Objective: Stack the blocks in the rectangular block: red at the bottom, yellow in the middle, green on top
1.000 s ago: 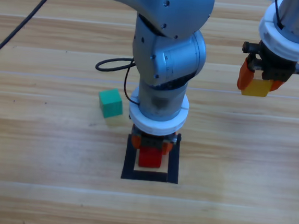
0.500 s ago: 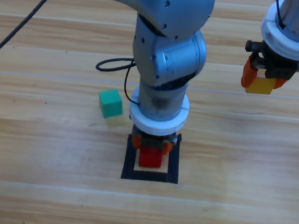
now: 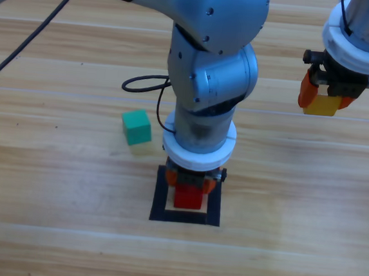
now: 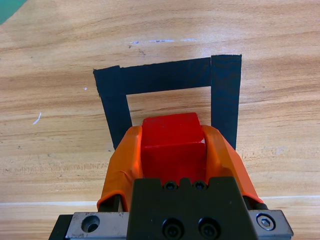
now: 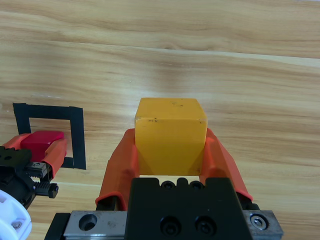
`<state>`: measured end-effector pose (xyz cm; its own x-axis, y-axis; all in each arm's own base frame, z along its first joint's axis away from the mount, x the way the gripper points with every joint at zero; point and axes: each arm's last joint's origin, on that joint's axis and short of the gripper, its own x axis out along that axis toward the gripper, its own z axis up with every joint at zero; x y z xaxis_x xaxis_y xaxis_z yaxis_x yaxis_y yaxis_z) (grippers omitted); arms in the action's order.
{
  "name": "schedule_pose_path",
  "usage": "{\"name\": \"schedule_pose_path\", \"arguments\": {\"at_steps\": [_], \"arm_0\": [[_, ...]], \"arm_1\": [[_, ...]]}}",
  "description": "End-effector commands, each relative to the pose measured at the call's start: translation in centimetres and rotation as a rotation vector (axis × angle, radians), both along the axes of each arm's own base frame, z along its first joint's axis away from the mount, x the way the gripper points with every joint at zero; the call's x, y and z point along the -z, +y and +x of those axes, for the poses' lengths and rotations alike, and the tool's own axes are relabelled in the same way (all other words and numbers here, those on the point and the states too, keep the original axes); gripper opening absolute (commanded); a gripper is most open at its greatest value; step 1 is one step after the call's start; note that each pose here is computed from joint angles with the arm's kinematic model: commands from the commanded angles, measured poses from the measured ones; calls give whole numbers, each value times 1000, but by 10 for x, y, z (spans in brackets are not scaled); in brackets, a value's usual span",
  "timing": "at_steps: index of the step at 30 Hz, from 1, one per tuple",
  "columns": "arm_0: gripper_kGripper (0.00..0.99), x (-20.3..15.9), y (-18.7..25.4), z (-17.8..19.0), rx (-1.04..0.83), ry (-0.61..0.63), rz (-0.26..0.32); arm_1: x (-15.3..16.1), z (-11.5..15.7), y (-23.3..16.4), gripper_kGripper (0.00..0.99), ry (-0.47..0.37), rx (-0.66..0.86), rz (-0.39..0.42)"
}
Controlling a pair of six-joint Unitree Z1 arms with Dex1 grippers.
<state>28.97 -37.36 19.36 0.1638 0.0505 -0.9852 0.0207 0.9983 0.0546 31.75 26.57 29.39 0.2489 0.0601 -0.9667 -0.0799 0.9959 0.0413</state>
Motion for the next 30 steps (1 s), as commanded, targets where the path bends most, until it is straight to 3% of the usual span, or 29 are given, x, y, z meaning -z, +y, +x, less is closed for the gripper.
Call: {"name": "schedule_pose_path", "arguments": {"at_steps": [1,6,10,12,19,25,30], "arm_0": [[103,30,-11,-3,10,22,43],[325,32,-12,-4,5,21,44],[727,31,-13,-6,4,15,43],[833,31,-14,-6,2,14,45],[910,26,-17,-10,8,4,34],[911,18,-19,-13,12,-8,23],[911,-40,-11,-15,9,-103,-52]], "arm_1": [[14,6,-4,0,17,12,-29],[14,6,-4,0,14,13,-32],[15,7,-4,0,16,12,-35],[15,7,-4,0,16,13,-34],[16,6,-4,0,23,10,-29],[17,3,0,0,34,-10,-21],[18,-2,3,0,41,-28,-48]]}}
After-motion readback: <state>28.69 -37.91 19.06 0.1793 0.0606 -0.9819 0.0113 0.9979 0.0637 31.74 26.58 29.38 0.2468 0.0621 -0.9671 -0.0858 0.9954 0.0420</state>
